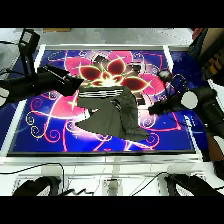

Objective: Fold the clothes and pants, and hang the long-sleeved shirts on hangers.

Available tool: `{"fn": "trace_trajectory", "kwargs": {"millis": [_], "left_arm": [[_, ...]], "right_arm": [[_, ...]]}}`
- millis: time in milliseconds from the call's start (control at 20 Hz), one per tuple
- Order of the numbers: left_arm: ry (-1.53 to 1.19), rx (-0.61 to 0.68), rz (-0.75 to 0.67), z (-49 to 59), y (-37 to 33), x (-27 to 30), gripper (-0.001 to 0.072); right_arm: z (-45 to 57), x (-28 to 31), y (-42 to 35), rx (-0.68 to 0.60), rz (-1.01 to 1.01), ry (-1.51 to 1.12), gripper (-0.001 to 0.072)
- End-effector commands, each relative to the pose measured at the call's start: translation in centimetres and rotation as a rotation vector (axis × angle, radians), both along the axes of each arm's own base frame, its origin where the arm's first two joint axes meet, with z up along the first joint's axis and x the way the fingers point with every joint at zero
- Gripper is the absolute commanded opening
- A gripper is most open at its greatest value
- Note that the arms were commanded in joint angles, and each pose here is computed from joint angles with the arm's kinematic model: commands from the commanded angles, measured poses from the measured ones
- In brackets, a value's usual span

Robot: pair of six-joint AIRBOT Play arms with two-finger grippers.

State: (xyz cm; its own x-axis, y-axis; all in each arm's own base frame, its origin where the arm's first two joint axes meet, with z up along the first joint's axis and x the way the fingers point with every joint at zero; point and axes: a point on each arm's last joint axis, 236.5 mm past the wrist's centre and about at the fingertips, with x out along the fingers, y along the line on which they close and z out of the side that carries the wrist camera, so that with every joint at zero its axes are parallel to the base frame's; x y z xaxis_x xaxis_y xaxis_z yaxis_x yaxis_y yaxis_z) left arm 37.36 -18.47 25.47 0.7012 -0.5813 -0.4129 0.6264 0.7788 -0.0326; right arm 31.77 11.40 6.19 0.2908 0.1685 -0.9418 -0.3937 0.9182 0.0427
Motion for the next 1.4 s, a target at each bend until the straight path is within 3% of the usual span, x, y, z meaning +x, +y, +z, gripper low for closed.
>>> {"fn": "trace_trajectory", "kwargs": {"millis": [0,50,100,500,850,900,1050,1100,1250,1350], "left_arm": [[0.001,-0.013,-0.003,0.2,-0.2,-0.1,0.0705],[0.005,-0.029,-0.009,0.4,-0.4,-0.2,0.0705],[0.010,-0.049,-0.015,0.6,-0.7,-0.3,0.0705],[0.020,-0.092,-0.030,1.0,-1.3,-0.6,0.0705],[0.019,-0.091,-0.029,1.0,-1.3,-0.6,0.0705],[0.019,-0.091,-0.029,1.0,-1.3,-0.6,0.0705],[0.018,-0.092,-0.026,1.0,-1.3,-0.5,0.0705],[0.019,-0.093,-0.024,0.9,-1.3,-0.3,0.0704],[0.045,-0.092,-0.020,-0.1,-1.4,0.4,0.0697],[0.094,-0.121,0.001,-0.9,-1.5,0.8,0.0540]], "right_arm": [[-4.2,-6.5,2.8,0.059,0.383,0.190,0.0320],[-5.2,-6.6,3.5,0.080,0.434,0.172,0.0487],[-6.3,-6.1,3.9,0.073,0.472,0.125,0.0498],[-10.2,-3.6,8.6,-0.112,0.911,-0.123,0.0498],[-15.2,-2.0,10.2,-0.172,0.968,-0.119,0.0494],[-15.6,-2.0,10.2,-0.171,0.967,-0.113,0.0456],[-15.8,-1.4,10.4,-0.172,0.957,-0.132,0.0093],[-15.5,-1.1,10.6,-0.168,0.940,-0.136,0.0032],[-13.3,1.0,10.9,-0.137,0.732,-0.141,0.0031],[-10.9,2.9,10.5,-0.103,0.547,-0.143,0.0030]]}}
